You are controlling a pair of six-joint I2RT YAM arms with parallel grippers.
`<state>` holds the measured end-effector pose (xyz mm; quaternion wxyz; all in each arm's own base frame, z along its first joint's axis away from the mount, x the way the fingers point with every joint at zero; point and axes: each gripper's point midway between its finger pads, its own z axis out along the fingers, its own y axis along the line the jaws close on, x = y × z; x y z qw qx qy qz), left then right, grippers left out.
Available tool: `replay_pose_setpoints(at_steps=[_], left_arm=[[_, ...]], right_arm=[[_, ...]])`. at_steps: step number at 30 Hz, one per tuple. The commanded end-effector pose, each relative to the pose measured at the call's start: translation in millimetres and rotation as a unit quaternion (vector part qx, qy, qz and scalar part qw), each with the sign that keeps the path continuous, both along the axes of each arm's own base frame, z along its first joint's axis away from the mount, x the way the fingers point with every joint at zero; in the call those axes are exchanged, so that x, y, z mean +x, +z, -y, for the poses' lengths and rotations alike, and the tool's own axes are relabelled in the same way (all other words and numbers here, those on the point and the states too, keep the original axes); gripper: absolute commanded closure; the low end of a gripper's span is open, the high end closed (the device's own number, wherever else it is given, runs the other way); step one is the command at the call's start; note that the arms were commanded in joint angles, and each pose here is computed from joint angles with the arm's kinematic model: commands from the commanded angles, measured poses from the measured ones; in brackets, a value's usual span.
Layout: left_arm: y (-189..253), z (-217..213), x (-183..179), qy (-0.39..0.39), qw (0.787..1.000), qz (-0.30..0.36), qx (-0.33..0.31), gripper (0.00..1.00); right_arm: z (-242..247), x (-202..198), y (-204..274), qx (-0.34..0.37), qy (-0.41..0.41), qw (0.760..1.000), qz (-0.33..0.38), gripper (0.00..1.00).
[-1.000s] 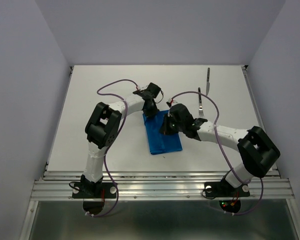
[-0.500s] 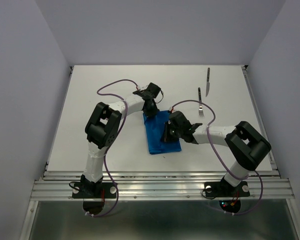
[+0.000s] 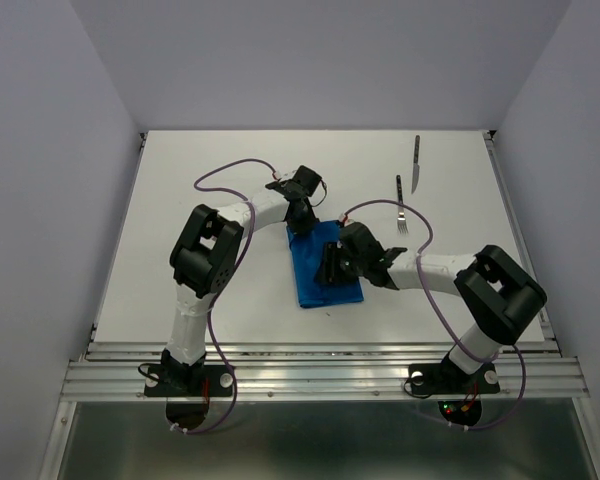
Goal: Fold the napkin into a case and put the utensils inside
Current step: Fold the lower triangle-folded napkin at the center of the board.
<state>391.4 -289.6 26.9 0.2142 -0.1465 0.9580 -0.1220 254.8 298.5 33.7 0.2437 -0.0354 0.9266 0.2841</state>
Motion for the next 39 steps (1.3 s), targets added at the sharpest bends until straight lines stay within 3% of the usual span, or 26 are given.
replay_pose_setpoints(at_steps=[1,5,8,12,13,20,25,34,39], left_arm=[[2.6,-8.1,-6.1,0.008,1.000,-0.005,0.007,1.00],[3.3,-8.2,-5.8,0.009,1.000,-0.004,0.007,1.00],[2.7,-9.2,-6.9,0.011,1.000,-0.005,0.008,1.00],[2.4,-9.7,-7.7,0.012,1.000,-0.005,0.007,1.00],[2.0,-9.8,-7.8,0.012,1.000,-0.005,0.007,1.00],[1.0,-11.0,-9.2,0.013,1.000,-0.006,0.008,1.00],[2.5,-12.3,-9.5,0.013,1.000,-0.003,0.009,1.00],[16.9,-12.5,-8.0,0.007,1.000,0.009,0.006,1.00],[33.3,-8.7,-8.3,-0.008,1.000,0.020,-0.006,0.86]], right_arm=[[-12.1,-2.1,2.2,0.015,0.015,1.000,0.009,0.46],[-14.7,-2.0,1.6,0.008,0.020,1.000,0.012,0.37],[-11.9,-1.2,-6.0,-0.026,0.013,0.999,0.017,0.39],[-1.1,-1.5,-23.0,-0.078,-0.004,0.997,0.012,0.50],[2.2,-2.1,-25.6,-0.085,-0.008,0.996,0.009,0.56],[14.5,-0.8,-29.4,-0.117,-0.031,0.993,0.014,0.76],[14.0,0.2,-23.6,-0.109,-0.035,0.993,0.020,0.80],[7.2,-2.7,-24.3,-0.088,-0.030,0.996,0.014,0.97],[6.9,-4.1,-27.4,-0.086,-0.030,0.996,0.010,0.99]])
